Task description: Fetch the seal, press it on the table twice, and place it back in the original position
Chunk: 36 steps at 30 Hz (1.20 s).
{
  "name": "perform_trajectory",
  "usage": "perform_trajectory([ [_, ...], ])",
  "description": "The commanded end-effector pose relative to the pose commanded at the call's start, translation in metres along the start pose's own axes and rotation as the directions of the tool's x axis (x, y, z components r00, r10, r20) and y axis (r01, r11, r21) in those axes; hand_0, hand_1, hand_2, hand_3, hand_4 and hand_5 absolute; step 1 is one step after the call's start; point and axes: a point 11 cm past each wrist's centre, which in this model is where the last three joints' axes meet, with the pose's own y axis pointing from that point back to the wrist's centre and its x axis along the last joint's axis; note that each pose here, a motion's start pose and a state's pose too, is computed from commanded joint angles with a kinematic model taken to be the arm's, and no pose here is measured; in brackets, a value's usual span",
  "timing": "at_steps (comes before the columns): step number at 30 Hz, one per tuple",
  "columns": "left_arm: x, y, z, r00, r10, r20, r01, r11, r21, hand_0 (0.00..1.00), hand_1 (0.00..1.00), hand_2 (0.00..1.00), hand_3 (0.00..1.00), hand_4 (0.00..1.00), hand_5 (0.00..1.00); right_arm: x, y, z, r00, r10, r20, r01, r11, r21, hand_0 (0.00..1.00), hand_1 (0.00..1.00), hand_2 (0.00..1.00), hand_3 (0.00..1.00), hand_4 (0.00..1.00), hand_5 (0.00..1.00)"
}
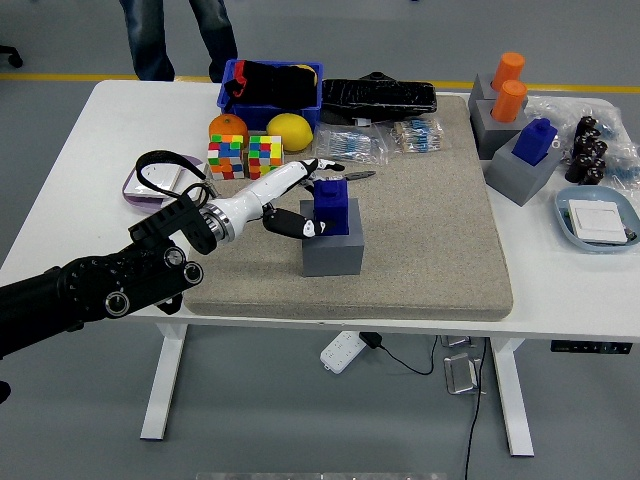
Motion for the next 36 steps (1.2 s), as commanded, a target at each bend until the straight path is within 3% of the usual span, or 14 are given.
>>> perform_trajectory([
  [10, -0.0012, -0.0009, -0.0014, 1.000, 0.000, -0.008, 0.000, 1.000, 0.007, 0.870, 0.462, 0.363, 0.878, 0.413, 0.002, -0.0009, -0.0001, -0.0001, 1.000, -0.001, -0.002, 0.001, 1.000, 0.000, 0.793, 0.695, 0.670, 0.637, 0.777, 0.516],
  [11, -0.0010, -0.0009, -0.0019, 1.000, 0.001, -0.015, -0.001, 1.000, 0.008, 0.894, 0.762, 0.601, 0.894, 0.589, 0.002, -0.0009, -0.0001, 0.0000, 1.000, -0.001, -0.002, 0.001, 1.000, 0.000, 0.792, 0.696, 0.671, 0.637, 0.778, 0.516],
  [16, 0.0009, -0.0010, -0.0033, 0.999, 0.008, -0.041, -0.008, 1.000, 0.011, 0.894, 0.762, 0.601, 0.894, 0.589, 0.002, -0.0012, -0.0002, -0.0008, 1.000, -0.003, -0.003, 0.003, 1.000, 0.002, 0.792, 0.696, 0.671, 0.637, 0.778, 0.516],
  [17, 0.0011, -0.0011, -0.0033, 0.999, 0.008, -0.042, -0.008, 1.000, 0.011, 0.959, 0.926, 0.840, 0.930, 0.762, 0.002, -0.0012, -0.0002, -0.0009, 1.000, -0.003, -0.003, 0.003, 1.000, 0.002, 0.793, 0.695, 0.671, 0.638, 0.778, 0.516],
  [34, 0.0038, -0.0006, -0.0046, 0.998, 0.005, -0.058, -0.003, 1.000, 0.020, 0.964, 0.936, 0.859, 0.931, 0.793, 0.002, -0.0011, -0.0002, -0.0008, 1.000, -0.002, -0.001, 0.002, 1.000, 0.002, 0.792, 0.695, 0.670, 0.638, 0.778, 0.516],
  [36, 0.0044, -0.0004, -0.0045, 0.998, -0.001, -0.070, 0.002, 1.000, 0.022, 0.975, 0.947, 0.876, 0.938, 0.833, 0.002, -0.0009, -0.0001, -0.0004, 1.000, -0.002, -0.001, 0.002, 1.000, 0.002, 0.792, 0.695, 0.670, 0.638, 0.778, 0.516],
])
